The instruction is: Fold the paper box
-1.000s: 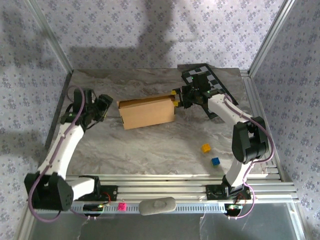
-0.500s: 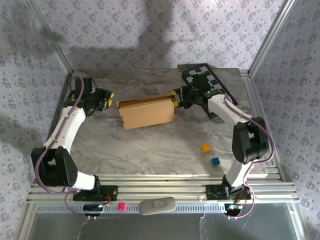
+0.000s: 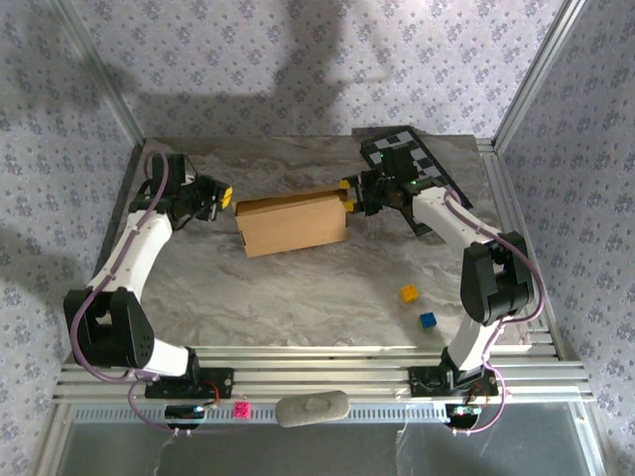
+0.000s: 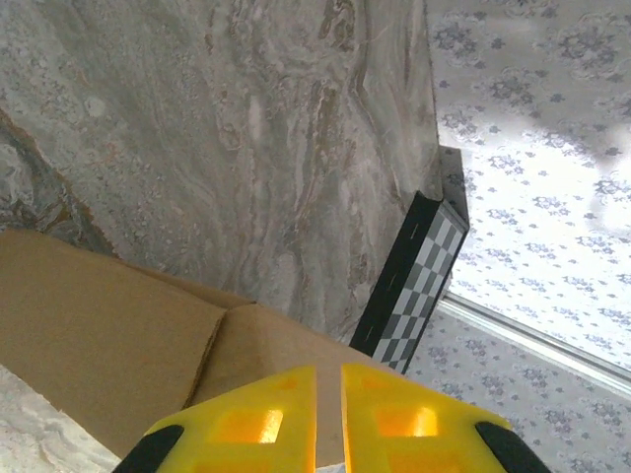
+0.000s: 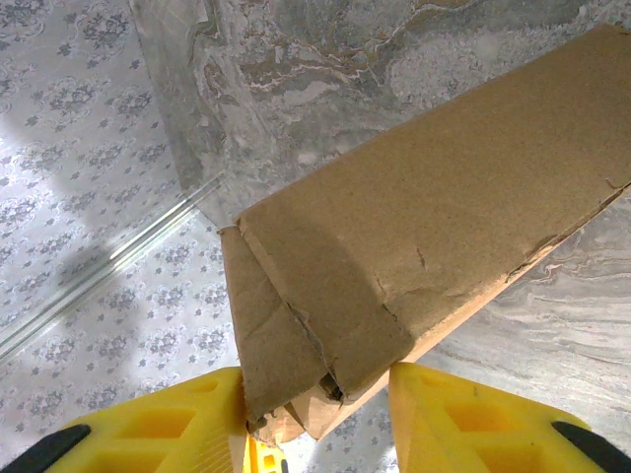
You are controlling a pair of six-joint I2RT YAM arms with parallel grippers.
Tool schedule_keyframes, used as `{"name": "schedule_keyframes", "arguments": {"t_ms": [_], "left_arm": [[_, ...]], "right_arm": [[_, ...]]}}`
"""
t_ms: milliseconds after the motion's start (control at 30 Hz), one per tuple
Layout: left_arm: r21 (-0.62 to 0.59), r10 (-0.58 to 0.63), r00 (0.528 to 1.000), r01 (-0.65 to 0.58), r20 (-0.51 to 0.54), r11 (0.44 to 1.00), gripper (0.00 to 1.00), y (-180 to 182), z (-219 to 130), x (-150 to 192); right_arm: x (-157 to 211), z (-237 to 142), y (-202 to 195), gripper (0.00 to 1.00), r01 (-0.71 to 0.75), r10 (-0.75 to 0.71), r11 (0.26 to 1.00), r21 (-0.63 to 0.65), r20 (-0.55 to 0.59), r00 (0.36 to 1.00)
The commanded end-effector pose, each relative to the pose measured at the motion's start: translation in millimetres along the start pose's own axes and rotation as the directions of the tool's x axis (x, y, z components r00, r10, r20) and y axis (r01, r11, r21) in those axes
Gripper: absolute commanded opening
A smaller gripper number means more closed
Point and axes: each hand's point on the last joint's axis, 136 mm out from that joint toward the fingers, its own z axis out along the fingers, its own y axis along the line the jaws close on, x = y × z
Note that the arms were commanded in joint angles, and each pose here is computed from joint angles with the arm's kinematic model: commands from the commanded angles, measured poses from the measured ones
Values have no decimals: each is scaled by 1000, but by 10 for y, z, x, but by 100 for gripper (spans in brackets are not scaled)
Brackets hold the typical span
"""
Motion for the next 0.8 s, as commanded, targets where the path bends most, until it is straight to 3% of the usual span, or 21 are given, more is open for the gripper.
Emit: {"name": "schedule_keyframes", "arguments": {"t_ms": [0, 300, 767], "left_arm": [[21, -15, 999, 16, -43, 1000, 13, 4, 10, 101], [-24, 8, 998, -10, -60, 1000, 5, 197, 15, 219], [-193, 163, 982, -178, -91, 965, 0, 554, -32, 273]], "right_arm": [[-81, 35, -290, 42, -49, 46, 995, 90, 34, 998], [-75, 34, -302, 42, -50, 47, 994, 94, 33, 998], [-68, 13, -349, 41, -49, 45, 993, 108, 34, 998]]}}
